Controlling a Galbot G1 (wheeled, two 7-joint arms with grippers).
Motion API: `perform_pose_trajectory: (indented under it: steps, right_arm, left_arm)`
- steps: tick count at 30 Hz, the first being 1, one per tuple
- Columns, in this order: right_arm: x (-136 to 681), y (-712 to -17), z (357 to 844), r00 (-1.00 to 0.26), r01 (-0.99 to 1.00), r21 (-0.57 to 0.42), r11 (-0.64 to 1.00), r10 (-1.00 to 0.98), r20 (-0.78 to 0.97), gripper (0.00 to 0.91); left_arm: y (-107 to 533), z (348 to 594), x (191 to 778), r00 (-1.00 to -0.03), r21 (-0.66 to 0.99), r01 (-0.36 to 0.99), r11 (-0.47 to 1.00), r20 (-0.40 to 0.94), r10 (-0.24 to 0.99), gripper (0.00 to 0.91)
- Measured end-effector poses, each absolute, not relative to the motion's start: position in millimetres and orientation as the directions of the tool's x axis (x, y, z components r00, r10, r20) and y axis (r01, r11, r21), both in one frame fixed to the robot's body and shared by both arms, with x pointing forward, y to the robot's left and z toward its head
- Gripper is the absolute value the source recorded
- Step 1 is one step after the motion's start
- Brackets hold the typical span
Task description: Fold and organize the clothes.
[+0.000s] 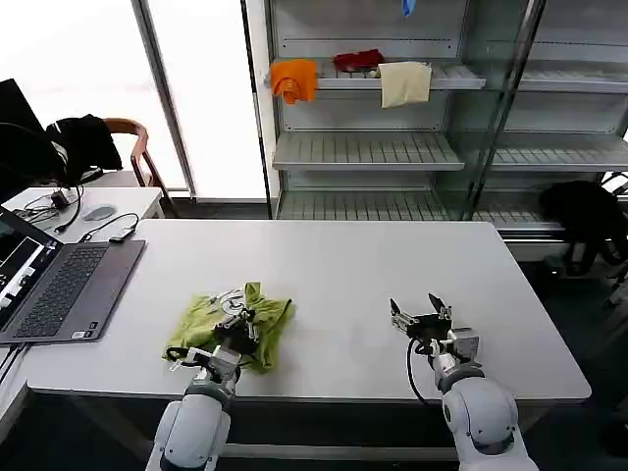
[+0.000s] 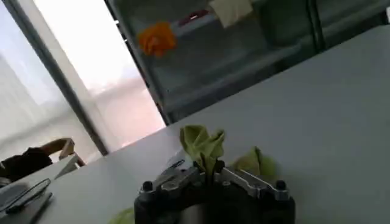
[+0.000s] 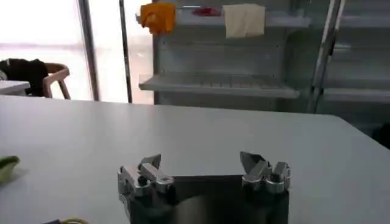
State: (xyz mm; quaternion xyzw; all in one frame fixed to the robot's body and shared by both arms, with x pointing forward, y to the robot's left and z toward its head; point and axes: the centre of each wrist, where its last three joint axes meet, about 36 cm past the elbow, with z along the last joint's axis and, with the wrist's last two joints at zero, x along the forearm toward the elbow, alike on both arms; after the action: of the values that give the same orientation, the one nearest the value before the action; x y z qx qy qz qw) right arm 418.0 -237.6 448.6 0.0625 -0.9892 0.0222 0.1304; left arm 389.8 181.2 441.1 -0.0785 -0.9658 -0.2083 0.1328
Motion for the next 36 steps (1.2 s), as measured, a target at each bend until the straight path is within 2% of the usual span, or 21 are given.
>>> perform_pose_trajectory:
  steps: [5, 7, 9, 10, 27, 36]
  right_arm:
    - [419, -239, 447, -0.958, -0.129, -0.028, 0.991, -0.117, 0.263, 0.907]
    - [419, -239, 445, -0.957, -0.13, -0.028, 0.991, -0.118, 0.265, 0.907]
    - [420, -239, 444, -0.957, -0.13, -0.028, 0.991, -0.118, 0.267, 0.907]
    - [420, -240, 444, -0.956, -0.129, -0.028, 0.991, -0.117, 0.267, 0.907]
    - [419, -240, 441, -0.956, -0.135, -0.028, 0.991, -0.122, 0.268, 0.907]
    - [419, -236, 441, -0.955, -0.142, -0.024, 0.99, -0.13, 0.267, 0.907]
  left_arm:
    - [170, 439, 387, -0.948, 0.368, 0.219, 0.904, 0.3, 0.108, 0.01]
    - [167, 438, 386, -0.947, 0.363, 0.22, 0.906, 0.304, 0.109, 0.111]
    - [163, 436, 387, -0.945, 0.358, 0.222, 0.907, 0.309, 0.11, 0.413]
    - [161, 435, 387, -0.944, 0.355, 0.222, 0.908, 0.31, 0.11, 0.907]
    - [112, 422, 373, -0.926, 0.258, 0.269, 0.928, 0.334, 0.175, 0.907]
    - [126, 449, 371, -0.946, 0.198, 0.251, 0.948, 0.258, 0.196, 0.907]
